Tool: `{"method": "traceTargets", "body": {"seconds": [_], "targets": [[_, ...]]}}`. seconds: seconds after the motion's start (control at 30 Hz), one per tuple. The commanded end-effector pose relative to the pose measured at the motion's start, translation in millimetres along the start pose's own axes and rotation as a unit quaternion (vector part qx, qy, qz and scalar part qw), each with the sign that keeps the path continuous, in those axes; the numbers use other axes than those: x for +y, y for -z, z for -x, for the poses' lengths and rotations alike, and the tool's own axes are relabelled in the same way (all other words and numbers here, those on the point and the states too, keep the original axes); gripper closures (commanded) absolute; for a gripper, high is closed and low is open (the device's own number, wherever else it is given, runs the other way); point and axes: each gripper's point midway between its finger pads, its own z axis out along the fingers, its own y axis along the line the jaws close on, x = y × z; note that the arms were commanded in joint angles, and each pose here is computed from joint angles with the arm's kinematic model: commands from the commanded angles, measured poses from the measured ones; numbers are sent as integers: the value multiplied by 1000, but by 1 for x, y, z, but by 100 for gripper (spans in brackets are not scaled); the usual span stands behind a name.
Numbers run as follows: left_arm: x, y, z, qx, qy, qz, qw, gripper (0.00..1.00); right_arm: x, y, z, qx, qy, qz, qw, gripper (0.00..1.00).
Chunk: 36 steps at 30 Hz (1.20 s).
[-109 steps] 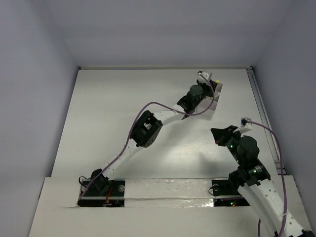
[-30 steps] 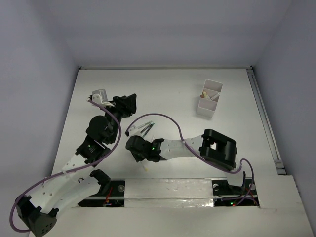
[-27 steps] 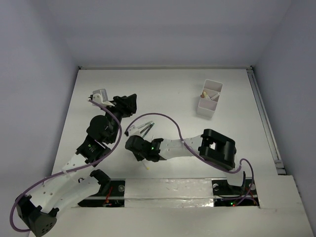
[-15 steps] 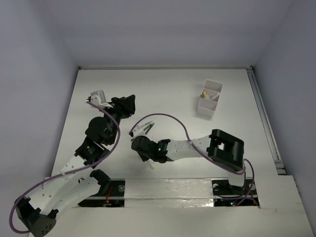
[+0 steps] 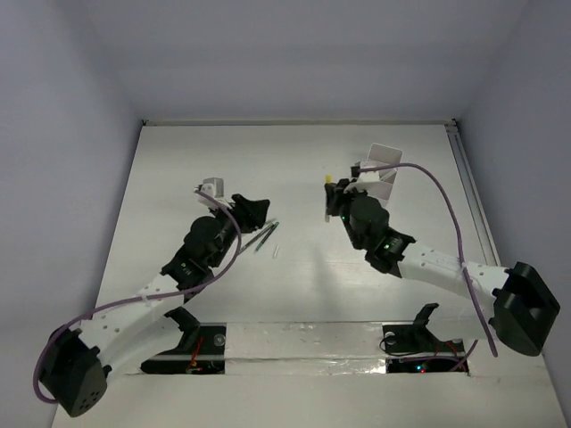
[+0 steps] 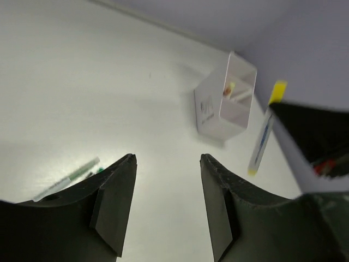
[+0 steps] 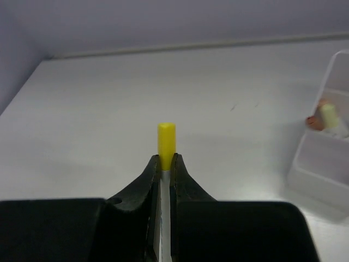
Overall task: Sort the stationery into containers
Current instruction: Pick up the pen from the center of the board, then place the pen in the storage box.
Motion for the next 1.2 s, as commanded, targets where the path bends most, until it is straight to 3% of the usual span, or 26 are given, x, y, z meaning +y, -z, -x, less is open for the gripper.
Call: {"method": "traceTargets", "body": {"seconds": [0.0, 0.07, 0.17, 0.4, 0.93, 1.17], "targets": [[-25, -3, -21, 32, 15, -84, 996, 53, -48, -5, 67, -143, 3, -85, 986, 100], [-24, -5, -30, 45, 4, -89, 995, 54, -89, -10, 95, -201, 0, -139, 970, 100], [-22, -5, -34, 52, -15, -91, 994, 54, -141, -24, 102, -227, 2, -199, 953, 100], [-19, -3, -40, 59, -30, -95, 993, 53, -208, -58, 113, -240, 44, -279, 929, 100], [-10, -9, -47, 67, -37, -74, 994, 55, -238, -112, 72, -191, 76, -295, 933, 100], [-7, -12, -50, 72, -40, -68, 994, 56, -244, -115, 50, -176, 68, -300, 935, 93]]}}
